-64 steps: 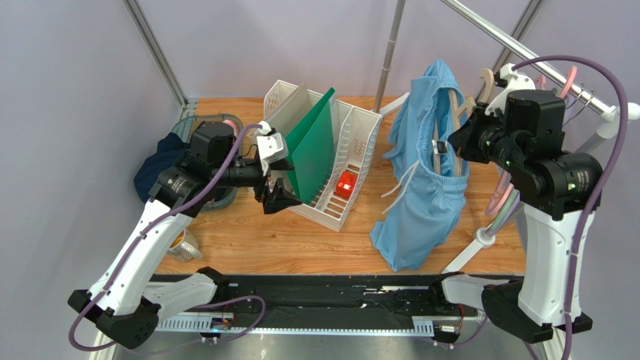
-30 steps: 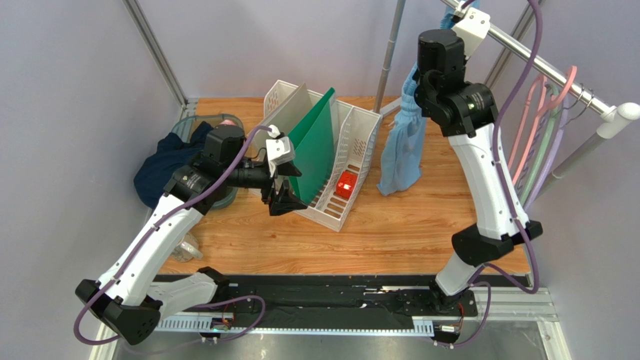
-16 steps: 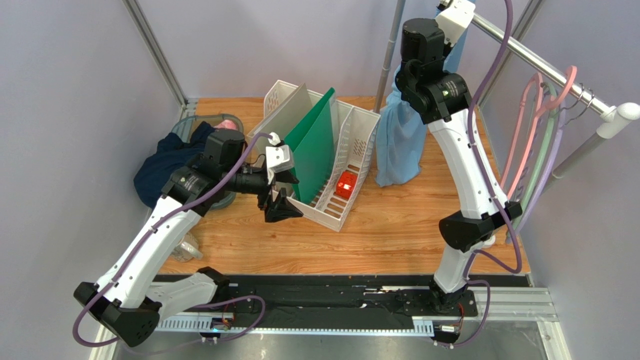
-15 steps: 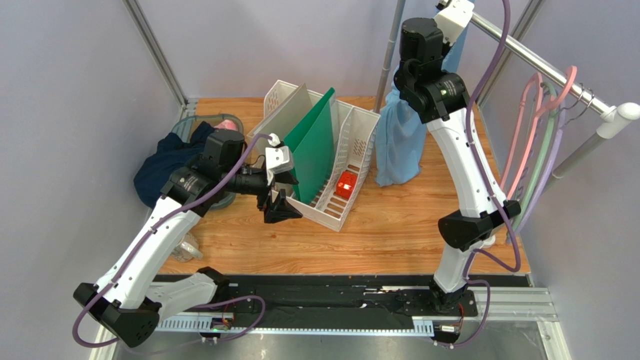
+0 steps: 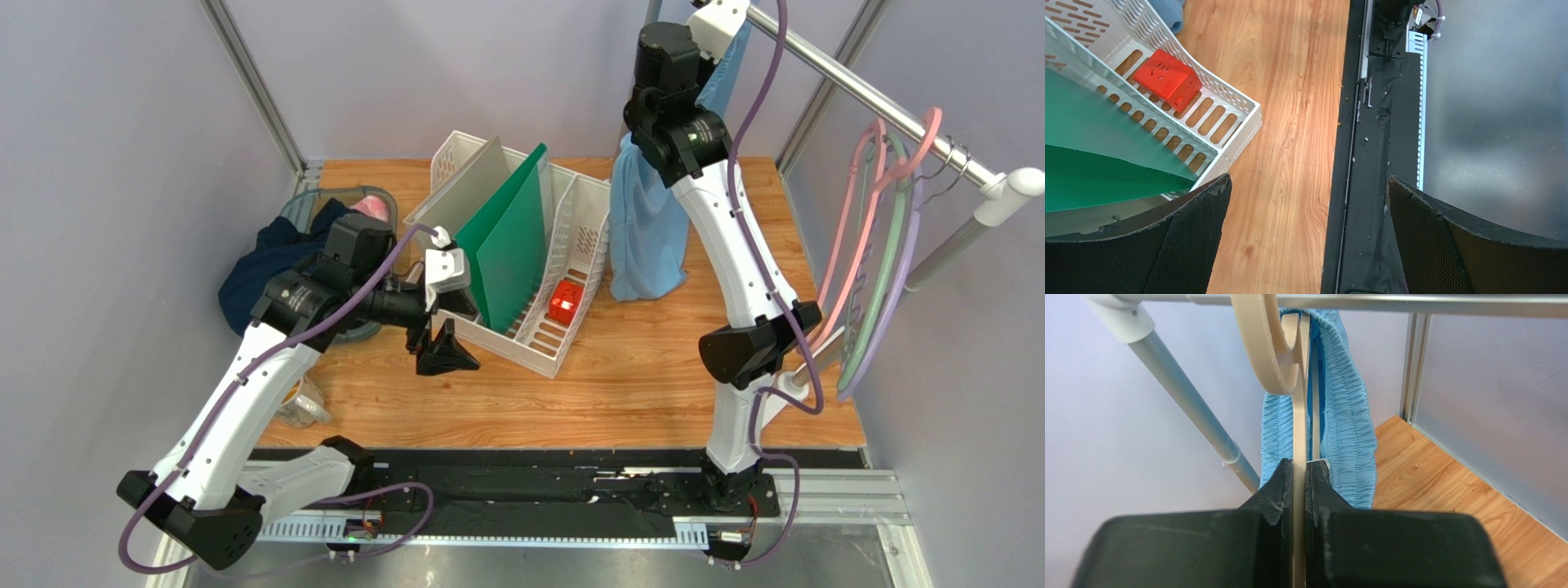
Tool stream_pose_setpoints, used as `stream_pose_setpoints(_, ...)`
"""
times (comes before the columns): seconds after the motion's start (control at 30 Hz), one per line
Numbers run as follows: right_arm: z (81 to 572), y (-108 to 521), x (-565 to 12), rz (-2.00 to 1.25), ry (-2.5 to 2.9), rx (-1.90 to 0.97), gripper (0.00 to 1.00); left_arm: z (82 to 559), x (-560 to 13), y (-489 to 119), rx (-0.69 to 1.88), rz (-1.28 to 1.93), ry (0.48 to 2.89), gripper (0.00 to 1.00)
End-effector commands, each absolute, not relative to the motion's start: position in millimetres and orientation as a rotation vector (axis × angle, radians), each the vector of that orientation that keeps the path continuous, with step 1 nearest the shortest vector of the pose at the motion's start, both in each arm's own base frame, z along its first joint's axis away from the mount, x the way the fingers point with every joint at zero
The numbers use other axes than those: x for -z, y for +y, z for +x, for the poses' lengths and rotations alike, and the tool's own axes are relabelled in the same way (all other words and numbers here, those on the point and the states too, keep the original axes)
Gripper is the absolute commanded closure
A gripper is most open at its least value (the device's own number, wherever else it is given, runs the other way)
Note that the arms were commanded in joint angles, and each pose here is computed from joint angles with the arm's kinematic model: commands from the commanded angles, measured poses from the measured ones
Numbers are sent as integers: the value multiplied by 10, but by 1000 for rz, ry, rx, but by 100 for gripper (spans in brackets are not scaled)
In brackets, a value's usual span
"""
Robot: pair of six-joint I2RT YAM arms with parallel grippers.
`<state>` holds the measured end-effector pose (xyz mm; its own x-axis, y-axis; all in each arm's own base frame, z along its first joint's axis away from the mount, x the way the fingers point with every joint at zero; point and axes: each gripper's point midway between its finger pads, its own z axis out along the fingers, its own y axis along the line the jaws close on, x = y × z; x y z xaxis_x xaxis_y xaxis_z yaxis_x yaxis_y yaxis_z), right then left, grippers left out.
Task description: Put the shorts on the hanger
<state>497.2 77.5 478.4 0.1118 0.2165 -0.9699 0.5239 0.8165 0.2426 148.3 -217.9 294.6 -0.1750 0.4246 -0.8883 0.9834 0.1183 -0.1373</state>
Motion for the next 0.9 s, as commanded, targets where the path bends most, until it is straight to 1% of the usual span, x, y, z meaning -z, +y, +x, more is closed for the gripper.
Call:
stream_pose_setpoints(0.0, 4990, 577, -5281, 735, 1279, 119, 100, 1450, -3107, -2171, 1012, 1411, 1636, 1)
stream_pose_setpoints(0.33, 5344, 728, -5019, 689, 1317, 74, 100, 1505, -3079, -2172, 1002, 1400, 1657, 1)
stream_pose_setpoints(0.87, 5713, 954, -4894, 632, 1285, 16, 100, 1555, -3000, -2104, 982, 1384, 1700, 1)
